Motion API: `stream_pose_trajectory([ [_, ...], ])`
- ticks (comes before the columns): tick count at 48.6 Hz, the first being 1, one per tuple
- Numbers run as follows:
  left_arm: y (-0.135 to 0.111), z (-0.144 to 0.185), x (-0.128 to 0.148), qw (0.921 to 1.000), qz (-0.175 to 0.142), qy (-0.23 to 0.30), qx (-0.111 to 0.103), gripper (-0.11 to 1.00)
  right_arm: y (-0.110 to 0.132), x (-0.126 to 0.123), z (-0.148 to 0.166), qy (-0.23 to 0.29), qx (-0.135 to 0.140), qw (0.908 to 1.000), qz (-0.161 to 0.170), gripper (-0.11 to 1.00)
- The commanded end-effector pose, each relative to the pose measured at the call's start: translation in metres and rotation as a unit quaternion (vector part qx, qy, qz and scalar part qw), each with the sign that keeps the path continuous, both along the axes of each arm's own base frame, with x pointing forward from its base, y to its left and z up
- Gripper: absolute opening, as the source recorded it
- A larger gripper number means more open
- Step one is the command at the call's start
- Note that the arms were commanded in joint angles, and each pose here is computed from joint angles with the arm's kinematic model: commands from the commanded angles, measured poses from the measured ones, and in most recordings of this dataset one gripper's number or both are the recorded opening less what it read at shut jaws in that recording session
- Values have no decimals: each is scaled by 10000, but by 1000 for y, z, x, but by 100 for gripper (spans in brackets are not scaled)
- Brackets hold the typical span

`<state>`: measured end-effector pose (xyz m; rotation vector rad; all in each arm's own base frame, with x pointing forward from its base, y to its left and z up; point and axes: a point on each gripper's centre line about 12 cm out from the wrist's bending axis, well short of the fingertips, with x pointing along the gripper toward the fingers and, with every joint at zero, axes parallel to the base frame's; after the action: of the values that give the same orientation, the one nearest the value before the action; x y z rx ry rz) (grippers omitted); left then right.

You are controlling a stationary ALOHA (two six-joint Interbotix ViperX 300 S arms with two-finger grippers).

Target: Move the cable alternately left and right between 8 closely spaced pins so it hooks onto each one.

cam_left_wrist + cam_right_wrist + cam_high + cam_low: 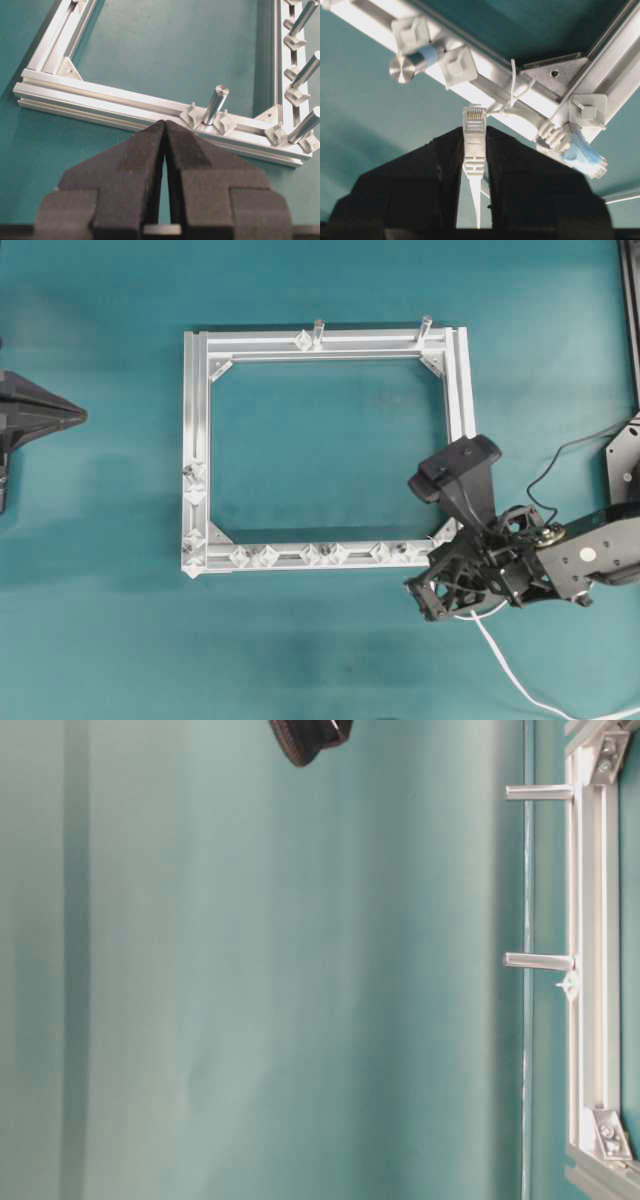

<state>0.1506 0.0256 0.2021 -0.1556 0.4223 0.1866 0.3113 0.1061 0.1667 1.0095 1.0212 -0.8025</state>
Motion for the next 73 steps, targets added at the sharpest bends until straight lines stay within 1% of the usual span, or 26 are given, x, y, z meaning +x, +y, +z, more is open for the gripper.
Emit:
stream_pose_trajectory([
  [1, 0, 4, 2, 10000, 5, -56, -10, 3, -1, 2, 10, -187, 35, 9997, -183, 15],
  [8, 0, 3, 2, 10000, 5, -41, -13, 3, -4, 3, 6, -173, 89, 9987, -470, 15],
  [12, 0, 4, 2, 10000, 8, -57, -17, 3, -6, 3, 3, -132, 94, 9982, -580, 15],
  [24, 0, 3, 2, 10000, 8, -57, -17, 3, -15, 5, 0, -36, 48, 9969, -782, 15],
  [66, 0, 3, 2, 10000, 11, -51, -26, 3, -17, 5, -2, -34, 51, 9967, -806, 15],
  [73, 0, 2, 2, 10000, 12, -51, -25, 3, -25, 7, -2, -25, 21, 9964, -842, 15],
])
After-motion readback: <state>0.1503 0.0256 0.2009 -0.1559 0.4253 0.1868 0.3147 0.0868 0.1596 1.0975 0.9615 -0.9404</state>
